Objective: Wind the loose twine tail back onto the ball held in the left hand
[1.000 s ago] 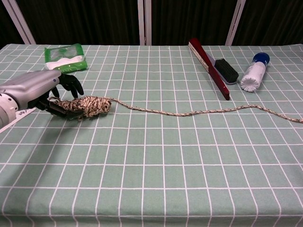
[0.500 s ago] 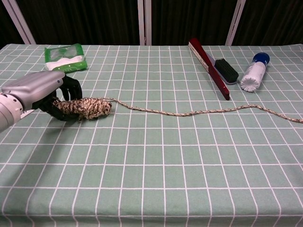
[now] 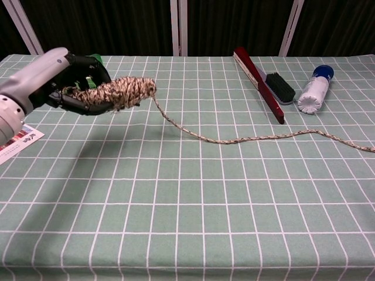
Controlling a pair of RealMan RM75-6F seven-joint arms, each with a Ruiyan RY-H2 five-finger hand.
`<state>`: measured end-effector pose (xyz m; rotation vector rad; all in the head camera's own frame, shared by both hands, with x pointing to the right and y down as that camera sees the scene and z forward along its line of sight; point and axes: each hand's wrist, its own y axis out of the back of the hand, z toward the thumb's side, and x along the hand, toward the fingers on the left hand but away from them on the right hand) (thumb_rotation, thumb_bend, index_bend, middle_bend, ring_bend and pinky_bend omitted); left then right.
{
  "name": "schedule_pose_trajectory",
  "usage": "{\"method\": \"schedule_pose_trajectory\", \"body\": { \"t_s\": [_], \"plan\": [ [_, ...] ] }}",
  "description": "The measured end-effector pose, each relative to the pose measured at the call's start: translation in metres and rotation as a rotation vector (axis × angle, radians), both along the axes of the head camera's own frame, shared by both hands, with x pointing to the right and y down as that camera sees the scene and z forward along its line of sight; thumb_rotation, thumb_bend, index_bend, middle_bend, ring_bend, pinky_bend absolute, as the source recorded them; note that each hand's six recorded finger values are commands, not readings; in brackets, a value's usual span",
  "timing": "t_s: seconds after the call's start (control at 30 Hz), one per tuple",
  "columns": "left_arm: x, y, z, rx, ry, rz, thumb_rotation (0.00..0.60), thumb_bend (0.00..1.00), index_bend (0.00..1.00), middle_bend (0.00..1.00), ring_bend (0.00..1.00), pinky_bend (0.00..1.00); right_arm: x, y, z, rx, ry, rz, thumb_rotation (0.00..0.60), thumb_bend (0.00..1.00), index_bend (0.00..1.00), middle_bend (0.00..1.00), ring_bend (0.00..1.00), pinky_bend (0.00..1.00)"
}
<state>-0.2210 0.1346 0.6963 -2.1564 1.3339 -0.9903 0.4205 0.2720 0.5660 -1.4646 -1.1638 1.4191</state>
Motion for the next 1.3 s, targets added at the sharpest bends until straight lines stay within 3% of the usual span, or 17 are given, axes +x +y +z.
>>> {"method": "schedule_pose_trajectory", "body": {
  "t_s": [0.13,0.27,0.5,0.77,0.93,1.3],
  "plan": [
    [0.009,-0.003,-0.021,0.003,0.210,-0.026,0.600,0.42,0.75,0.72,0.64,0.76,0.006,-0.004,0.010,-0.024,0.015,0.022,0.600,0.36,0.06,0.03,0.00,0.02],
    [0.018,-0.004,-0.042,0.031,0.313,-0.001,0.600,0.42,0.75,0.72,0.64,0.76,0.010,-0.014,0.032,-0.088,0.030,0.033,0.600,0.36,0.11,0.02,0.00,0.02],
    [0.024,-0.002,-0.046,0.040,0.298,0.029,0.600,0.42,0.75,0.72,0.64,0.76,0.006,-0.041,0.083,-0.235,0.082,0.006,0.600,0.31,0.17,0.01,0.00,0.00],
    [0.023,-0.003,-0.042,0.023,0.304,0.019,0.600,0.42,0.75,0.72,0.64,0.76,-0.009,-0.080,0.125,-0.295,0.130,-0.016,0.600,0.30,0.25,0.01,0.00,0.00],
    [0.021,-0.005,-0.039,0.010,0.305,0.006,0.600,0.42,0.75,0.72,0.64,0.76,-0.015,-0.085,0.137,-0.328,0.133,-0.034,0.600,0.30,0.32,0.01,0.00,0.00],
    [0.018,-0.006,-0.035,-0.009,0.317,-0.009,0.600,0.42,0.75,0.72,0.64,0.76,-0.004,-0.084,0.152,-0.367,0.216,-0.036,0.600,0.31,0.38,0.02,0.00,0.00]
  ]
}}
